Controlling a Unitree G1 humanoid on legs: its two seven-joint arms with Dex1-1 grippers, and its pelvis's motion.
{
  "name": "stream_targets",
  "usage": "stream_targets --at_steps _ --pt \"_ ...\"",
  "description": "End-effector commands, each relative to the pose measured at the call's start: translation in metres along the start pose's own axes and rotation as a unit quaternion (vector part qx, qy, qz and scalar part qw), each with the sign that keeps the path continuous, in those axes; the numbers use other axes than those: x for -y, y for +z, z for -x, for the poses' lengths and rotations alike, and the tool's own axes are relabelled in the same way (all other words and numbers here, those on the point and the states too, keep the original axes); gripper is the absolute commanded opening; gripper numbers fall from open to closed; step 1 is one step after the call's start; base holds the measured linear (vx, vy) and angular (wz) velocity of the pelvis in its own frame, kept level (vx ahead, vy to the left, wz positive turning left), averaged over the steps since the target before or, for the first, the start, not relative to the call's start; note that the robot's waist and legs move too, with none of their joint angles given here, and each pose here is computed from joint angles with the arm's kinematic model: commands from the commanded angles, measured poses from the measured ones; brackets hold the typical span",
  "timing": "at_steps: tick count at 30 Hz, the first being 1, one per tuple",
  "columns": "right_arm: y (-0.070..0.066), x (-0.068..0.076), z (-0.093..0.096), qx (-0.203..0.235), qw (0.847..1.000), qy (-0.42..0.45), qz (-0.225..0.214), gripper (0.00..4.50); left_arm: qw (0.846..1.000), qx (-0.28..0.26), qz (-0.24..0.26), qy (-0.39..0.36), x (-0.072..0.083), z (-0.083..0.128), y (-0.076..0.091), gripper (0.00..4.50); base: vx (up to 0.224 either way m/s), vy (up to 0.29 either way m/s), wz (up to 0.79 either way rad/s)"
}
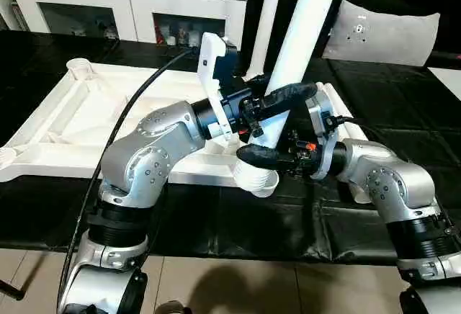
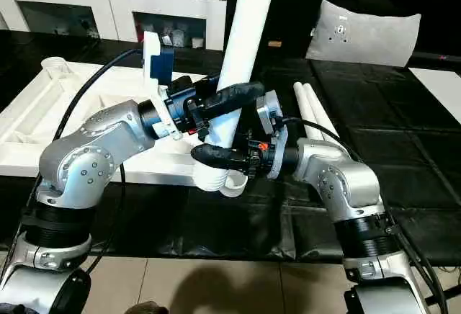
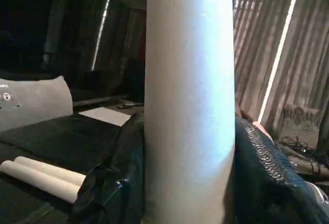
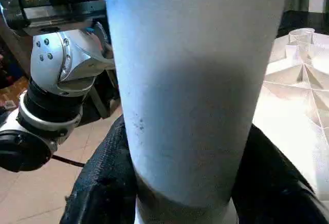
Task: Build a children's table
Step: Pick table leg
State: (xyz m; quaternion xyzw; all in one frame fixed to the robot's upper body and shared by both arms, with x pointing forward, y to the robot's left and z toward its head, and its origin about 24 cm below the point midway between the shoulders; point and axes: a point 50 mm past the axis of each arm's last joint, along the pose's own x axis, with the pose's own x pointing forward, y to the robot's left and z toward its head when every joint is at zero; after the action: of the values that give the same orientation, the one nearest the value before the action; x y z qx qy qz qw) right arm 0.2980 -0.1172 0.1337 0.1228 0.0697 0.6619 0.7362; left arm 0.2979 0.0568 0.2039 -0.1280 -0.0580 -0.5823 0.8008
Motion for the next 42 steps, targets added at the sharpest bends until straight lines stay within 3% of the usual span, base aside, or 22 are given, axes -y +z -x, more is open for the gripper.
stream_targets --at_steps 1,11,14,23,27,28,34,42 --pt "0.0035 -0.0019 0.0034 0.006 1.000 0.003 0.001 1.91 1.000 -0.010 -0.008 -0.010 0.0052 -0.0036 -0.0025 1.84 0.000 0.000 0.00" --pt "0.0021 -0.0002 0.0027 0.002 1.000 -0.012 0.014 1.91 1.000 -0.012 -0.009 -0.006 0.0051 -0.0032 -0.0037 1.84 0.000 0.000 0.00" --pt "0.0039 0.0014 0.0034 0.013 1.000 -0.012 0.000 2.61 1.000 -0.012 -0.014 -0.001 0.0043 -0.0029 -0.0037 1.84 0.000 0.000 0.00" --pt "0.0052 0.0025 0.0038 0.011 1.000 -0.020 0.013 3.12 1.000 -0.012 -0.014 -0.002 0.0048 -0.0025 -0.0042 1.84 0.000 0.000 0.00" --pt "0.0049 0.0019 0.0038 0.013 1.000 -0.017 0.008 3.12 1.000 -0.013 -0.015 -0.003 0.0050 -0.0027 -0.0042 1.84 0.000 0.000 0.00" --pt "0.0047 0.0018 0.0039 0.012 1.000 -0.016 0.008 2.82 1.000 -0.012 -0.015 -0.003 0.0050 -0.0028 -0.0042 1.84 0.000 0.000 0.00" --pt "-0.0006 0.0022 0.0041 -0.002 1.000 -0.023 0.010 2.32 1.000 -0.010 -0.016 0.002 0.0037 -0.0030 -0.0031 1.84 0.000 0.000 0.00" --pt "-0.0020 0.0031 0.0030 -0.005 1.000 -0.029 0.009 2.31 1.000 -0.007 -0.015 0.002 0.0033 -0.0028 -0.0016 1.84 0.000 0.000 0.00"
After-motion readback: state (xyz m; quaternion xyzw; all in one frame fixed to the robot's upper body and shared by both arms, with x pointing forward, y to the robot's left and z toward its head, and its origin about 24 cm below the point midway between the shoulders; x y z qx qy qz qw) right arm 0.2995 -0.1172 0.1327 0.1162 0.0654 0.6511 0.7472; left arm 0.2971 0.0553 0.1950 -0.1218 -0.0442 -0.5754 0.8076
